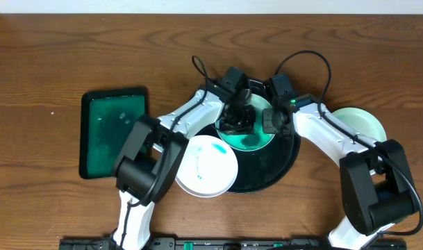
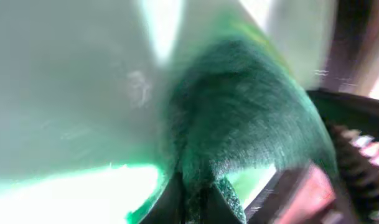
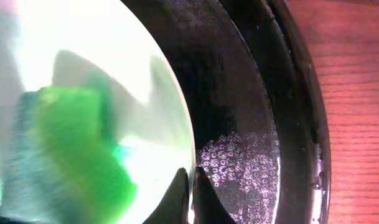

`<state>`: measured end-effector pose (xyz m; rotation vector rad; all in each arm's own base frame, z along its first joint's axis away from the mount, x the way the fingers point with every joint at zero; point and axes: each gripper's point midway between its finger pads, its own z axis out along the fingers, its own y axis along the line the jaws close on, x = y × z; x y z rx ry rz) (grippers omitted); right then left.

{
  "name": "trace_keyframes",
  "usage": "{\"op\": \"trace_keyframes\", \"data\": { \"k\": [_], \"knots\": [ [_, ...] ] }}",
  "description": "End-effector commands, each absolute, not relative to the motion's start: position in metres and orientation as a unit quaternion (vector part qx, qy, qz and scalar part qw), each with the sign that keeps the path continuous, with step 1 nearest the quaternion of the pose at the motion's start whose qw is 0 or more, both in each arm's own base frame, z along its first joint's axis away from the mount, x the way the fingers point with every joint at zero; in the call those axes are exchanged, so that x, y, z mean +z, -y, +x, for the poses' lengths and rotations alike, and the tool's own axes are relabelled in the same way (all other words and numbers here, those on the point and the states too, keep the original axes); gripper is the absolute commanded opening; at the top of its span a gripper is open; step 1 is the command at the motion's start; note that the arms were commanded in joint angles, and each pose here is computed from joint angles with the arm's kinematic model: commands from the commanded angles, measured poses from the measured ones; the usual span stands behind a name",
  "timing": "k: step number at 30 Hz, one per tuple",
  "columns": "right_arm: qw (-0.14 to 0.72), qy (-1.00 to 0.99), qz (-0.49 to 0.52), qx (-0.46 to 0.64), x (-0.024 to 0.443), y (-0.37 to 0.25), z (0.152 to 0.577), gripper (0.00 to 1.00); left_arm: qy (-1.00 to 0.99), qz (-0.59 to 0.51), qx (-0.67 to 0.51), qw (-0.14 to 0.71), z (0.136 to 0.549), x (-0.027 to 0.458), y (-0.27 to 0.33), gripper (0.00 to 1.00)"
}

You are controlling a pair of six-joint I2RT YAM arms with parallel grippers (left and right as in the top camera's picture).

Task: Clean dirty plates on tray and stack at the side
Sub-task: 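Scrub the pale green plate with the sponge in the left gripper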

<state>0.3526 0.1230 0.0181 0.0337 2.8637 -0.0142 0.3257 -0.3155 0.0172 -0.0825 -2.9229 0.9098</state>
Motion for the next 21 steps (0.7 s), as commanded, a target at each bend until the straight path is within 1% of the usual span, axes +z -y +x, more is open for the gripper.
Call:
{"op": "trace_keyframes", "data": {
  "k": [1,5,11,14,16,18,21],
  "knots": [
    [0.131,-0.991,-0.003,-0.004,0.014,-0.127,0.349,0.01,0.999,0.030,-0.001,-0.027,0.348,-0.030,0.195,0.07],
    [0.131,-0.991,-0.003,-0.004,0.014,-0.127,0.349,0.01,0.992,0.021,-0.104,-0.070,0.365,-0.017,0.158,0.07],
    [0.130,-0.991,-0.003,-0.004,0.014,-0.127,0.348,0.01,0.991,0.010,-0.104,-0.080,0.374,-0.006,0.161,0.07],
    [0.130,-0.992,-0.003,-0.005,0.014,-0.127,0.348,0.01,0.997,0.008,-0.039,-0.059,0.372,-0.001,0.186,0.07],
    [0.130,-0.992,-0.003,-0.005,0.014,-0.127,0.348,0.01,0.999,0.000,0.039,-0.035,0.367,0.007,0.212,0.07],
    [0.130,-0.992,-0.003,-0.005,0.014,-0.127,0.348,0.01,0.991,-0.017,0.129,-0.012,0.362,0.024,0.239,0.07],
    [0.130,-0.992,-0.003,-0.005,0.014,-0.127,0.348,0.01,0.974,-0.037,0.225,-0.003,0.360,0.059,0.258,0.07]
  ]
}}
